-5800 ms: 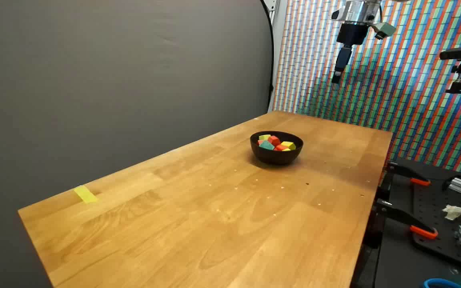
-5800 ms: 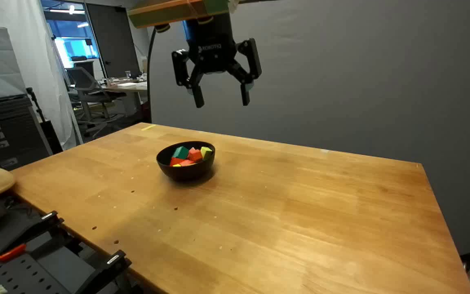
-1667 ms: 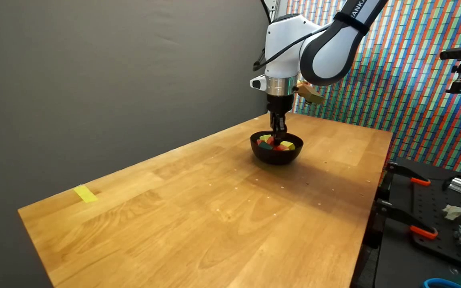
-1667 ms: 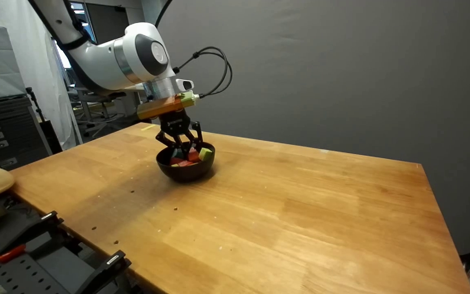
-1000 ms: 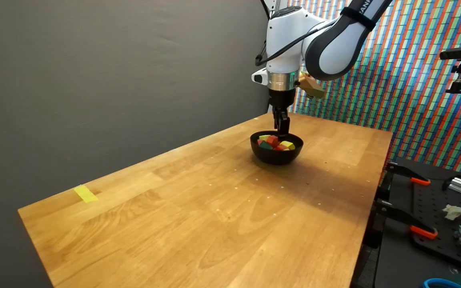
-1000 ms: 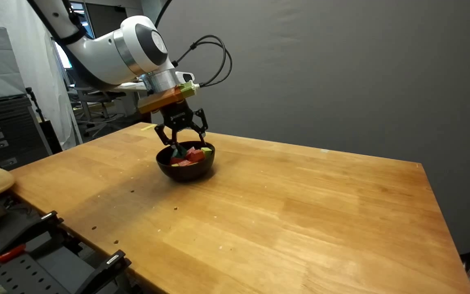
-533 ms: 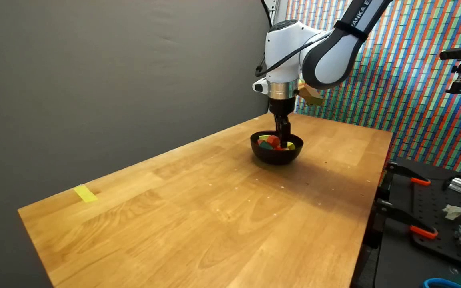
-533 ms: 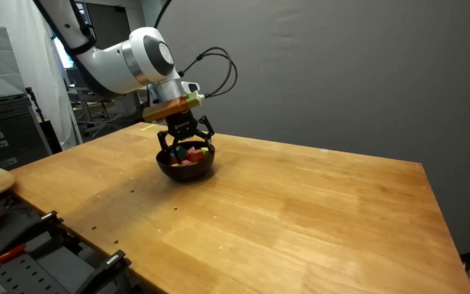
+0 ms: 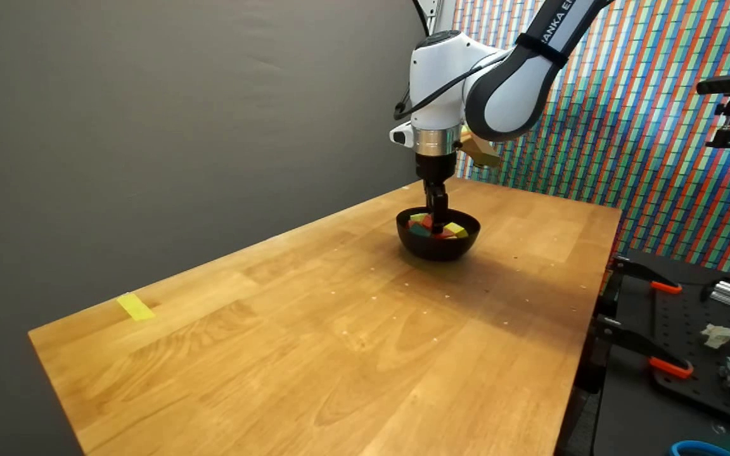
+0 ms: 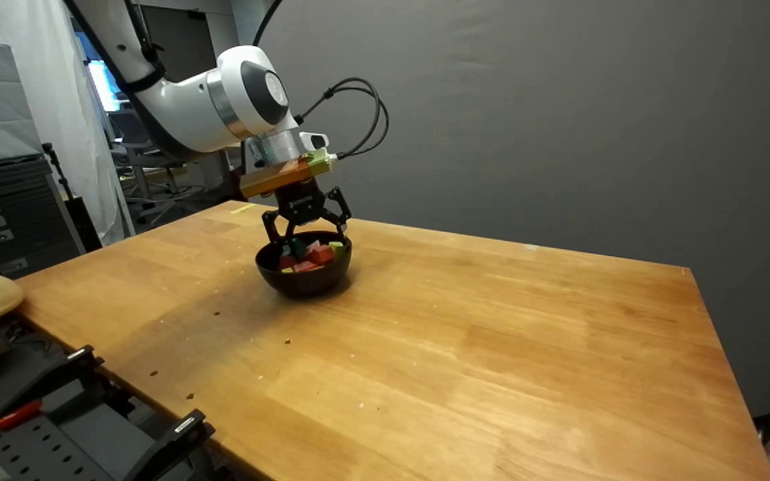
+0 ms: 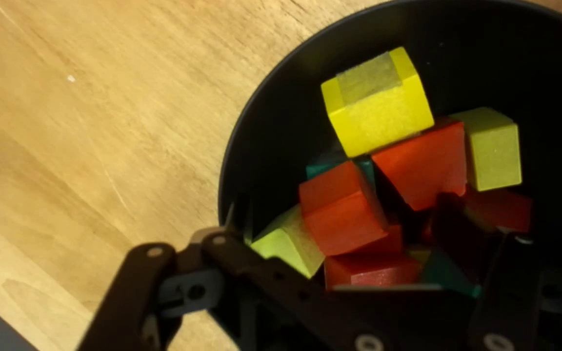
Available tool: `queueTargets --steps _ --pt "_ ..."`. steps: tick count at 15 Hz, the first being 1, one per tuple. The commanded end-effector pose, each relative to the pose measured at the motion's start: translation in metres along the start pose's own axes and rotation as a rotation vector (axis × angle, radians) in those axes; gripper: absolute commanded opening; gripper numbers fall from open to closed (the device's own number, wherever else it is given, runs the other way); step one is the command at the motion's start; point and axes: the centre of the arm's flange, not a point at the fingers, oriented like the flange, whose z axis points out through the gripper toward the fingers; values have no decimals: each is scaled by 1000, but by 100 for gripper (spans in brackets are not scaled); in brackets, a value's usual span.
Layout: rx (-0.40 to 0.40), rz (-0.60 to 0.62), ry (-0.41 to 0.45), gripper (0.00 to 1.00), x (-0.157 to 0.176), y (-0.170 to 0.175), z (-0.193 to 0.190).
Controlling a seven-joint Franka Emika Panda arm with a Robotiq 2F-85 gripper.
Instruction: Take the blocks in the bowl and put them on the table
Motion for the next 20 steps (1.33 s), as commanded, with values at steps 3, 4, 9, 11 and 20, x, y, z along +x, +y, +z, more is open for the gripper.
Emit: queueTargets --steps 3,4,9,11,20 --pt "56 24 2 53 4 4 12" --pt "64 34 -2 45 3 3 15" --pt "76 23 -5 16 -4 -7 -6" --pt "15 -34 -3 16 -6 -13 -47" --pt "-97 -399 217 16 38 -38 -214"
